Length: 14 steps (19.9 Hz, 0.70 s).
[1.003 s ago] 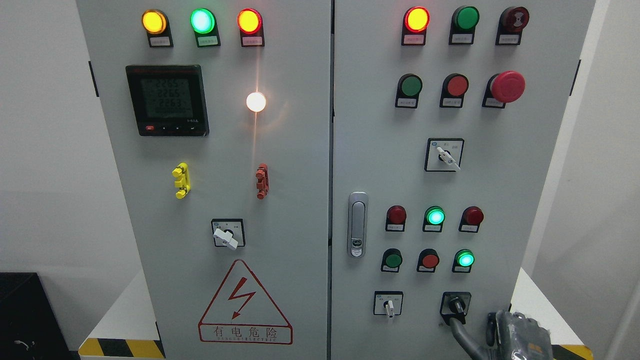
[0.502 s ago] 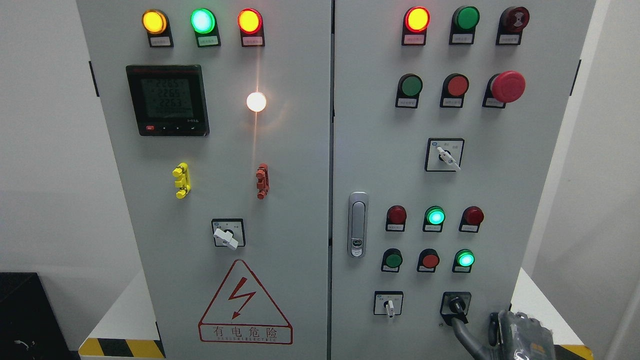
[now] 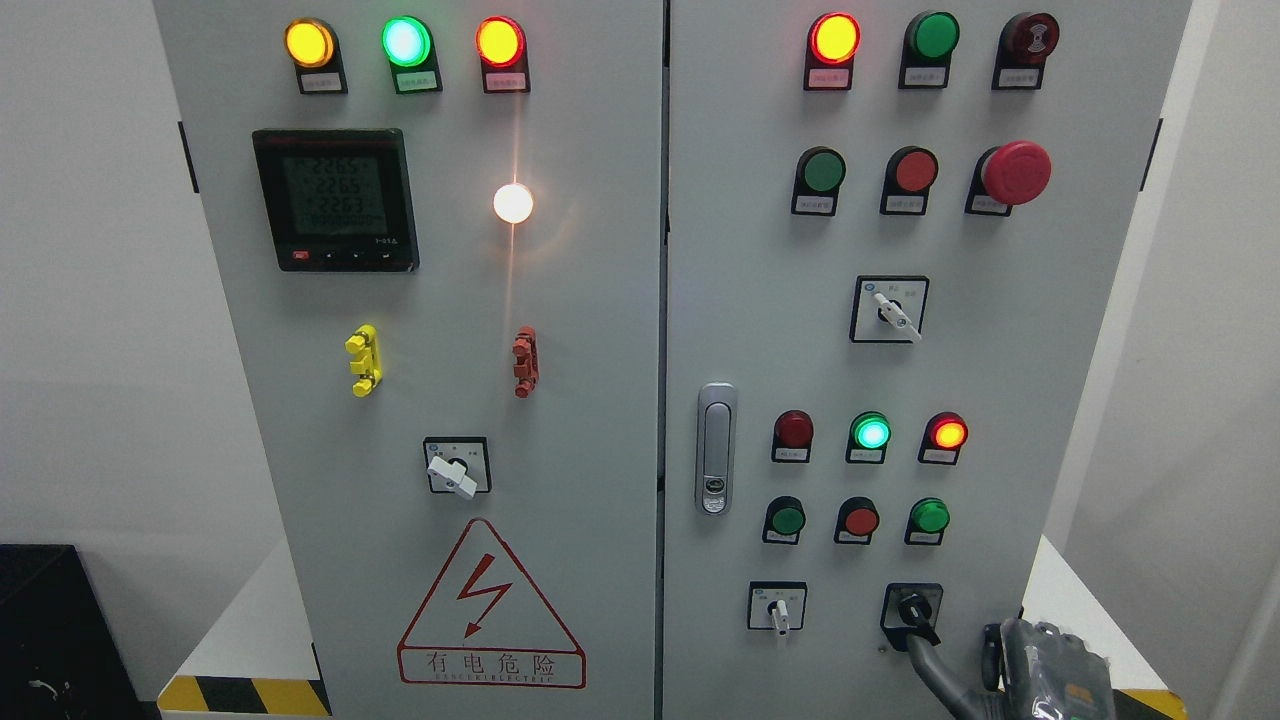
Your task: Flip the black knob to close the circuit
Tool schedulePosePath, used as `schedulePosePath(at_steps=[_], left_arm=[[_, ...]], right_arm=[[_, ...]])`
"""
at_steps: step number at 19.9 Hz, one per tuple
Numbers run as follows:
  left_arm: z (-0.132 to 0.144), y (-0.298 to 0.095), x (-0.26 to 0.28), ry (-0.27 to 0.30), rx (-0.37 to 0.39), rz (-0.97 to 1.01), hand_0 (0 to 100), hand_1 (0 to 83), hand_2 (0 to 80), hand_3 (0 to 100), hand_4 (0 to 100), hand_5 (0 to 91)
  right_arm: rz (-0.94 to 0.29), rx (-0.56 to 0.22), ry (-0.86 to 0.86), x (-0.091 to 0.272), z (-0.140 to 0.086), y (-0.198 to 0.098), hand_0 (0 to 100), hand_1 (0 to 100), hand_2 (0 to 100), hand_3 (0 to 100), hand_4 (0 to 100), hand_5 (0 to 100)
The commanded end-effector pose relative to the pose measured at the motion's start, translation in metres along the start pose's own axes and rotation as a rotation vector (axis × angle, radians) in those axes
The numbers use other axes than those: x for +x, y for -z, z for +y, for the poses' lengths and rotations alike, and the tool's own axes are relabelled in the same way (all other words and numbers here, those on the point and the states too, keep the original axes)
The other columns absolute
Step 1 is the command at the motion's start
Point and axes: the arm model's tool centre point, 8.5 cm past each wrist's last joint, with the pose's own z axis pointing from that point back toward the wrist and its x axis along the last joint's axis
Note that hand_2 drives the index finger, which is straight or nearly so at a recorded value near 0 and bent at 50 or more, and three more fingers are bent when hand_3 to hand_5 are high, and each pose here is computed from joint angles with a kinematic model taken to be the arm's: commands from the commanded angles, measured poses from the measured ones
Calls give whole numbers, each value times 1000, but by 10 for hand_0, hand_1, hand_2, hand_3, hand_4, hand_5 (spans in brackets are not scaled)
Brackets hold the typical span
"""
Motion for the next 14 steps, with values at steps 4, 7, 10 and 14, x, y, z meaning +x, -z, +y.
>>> schedulePosePath(at_steps=[4,7,10,14], left_arm=[[-2,0,-5,-3,-4,-5,120,556,0,0,0,0],[-2,0,-5,-3,-4,-5,120,556,0,0,0,0],[-2,0,-5,-3,-4,-5,120,556,0,0,0,0],[-2,0,-5,-3,-4,-5,120,556,0,0,0,0]], right_arm=[[3,-10,9,-2,-3,1,0,0,860,1000,988,1000],[-1,-8,12,-2,-3,0,0,0,858,1000,988,1000],[-9,-5,9,-1,-2,-2,0,0,859,1000,988,1000],[-18,1,6,1,0,-3,0,0,859,1000,987,1000]])
